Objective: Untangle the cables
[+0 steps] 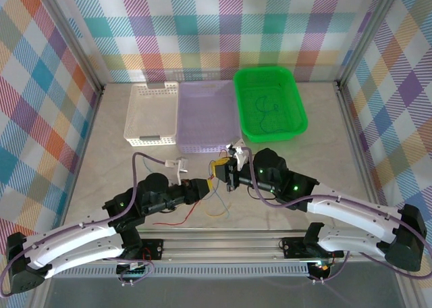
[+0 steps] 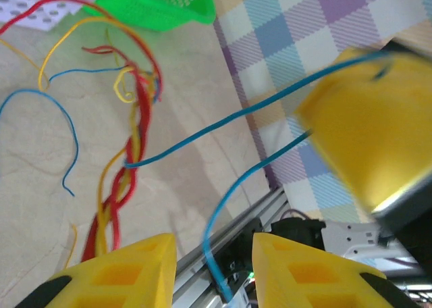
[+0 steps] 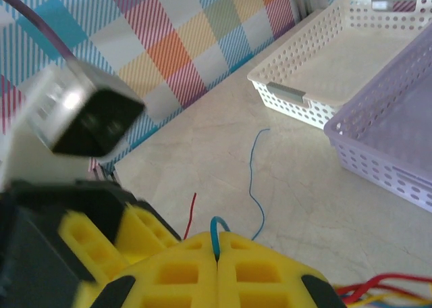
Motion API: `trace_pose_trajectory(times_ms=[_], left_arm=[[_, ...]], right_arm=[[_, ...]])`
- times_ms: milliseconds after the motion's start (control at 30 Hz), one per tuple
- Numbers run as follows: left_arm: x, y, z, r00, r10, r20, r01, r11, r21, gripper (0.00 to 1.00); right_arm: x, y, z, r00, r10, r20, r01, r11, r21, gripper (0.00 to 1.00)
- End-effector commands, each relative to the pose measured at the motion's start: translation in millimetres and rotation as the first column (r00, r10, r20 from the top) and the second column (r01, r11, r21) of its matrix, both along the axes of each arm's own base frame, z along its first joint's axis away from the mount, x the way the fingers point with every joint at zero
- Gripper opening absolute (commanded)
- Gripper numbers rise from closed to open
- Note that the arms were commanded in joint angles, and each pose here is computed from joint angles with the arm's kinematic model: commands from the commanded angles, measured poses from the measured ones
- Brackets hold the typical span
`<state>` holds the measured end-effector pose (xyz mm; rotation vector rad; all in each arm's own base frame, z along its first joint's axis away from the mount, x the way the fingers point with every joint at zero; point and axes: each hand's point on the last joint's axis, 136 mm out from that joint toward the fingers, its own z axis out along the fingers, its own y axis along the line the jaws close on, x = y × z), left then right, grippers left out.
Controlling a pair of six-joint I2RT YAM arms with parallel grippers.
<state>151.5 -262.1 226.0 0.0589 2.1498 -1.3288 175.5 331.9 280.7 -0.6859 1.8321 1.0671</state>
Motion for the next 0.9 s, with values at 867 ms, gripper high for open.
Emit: trace_pose_trajectory(times_ms=[867], left_arm=[[-5.9, 30.6, -66.3, 0.994, -0.091, 0.056, 0.046, 0.838, 0.543, 0.69]], right_arm=[[-10.3, -14.8, 55.3, 0.999, 0.021, 0.043, -0.024, 0.997, 0.069, 0.0]])
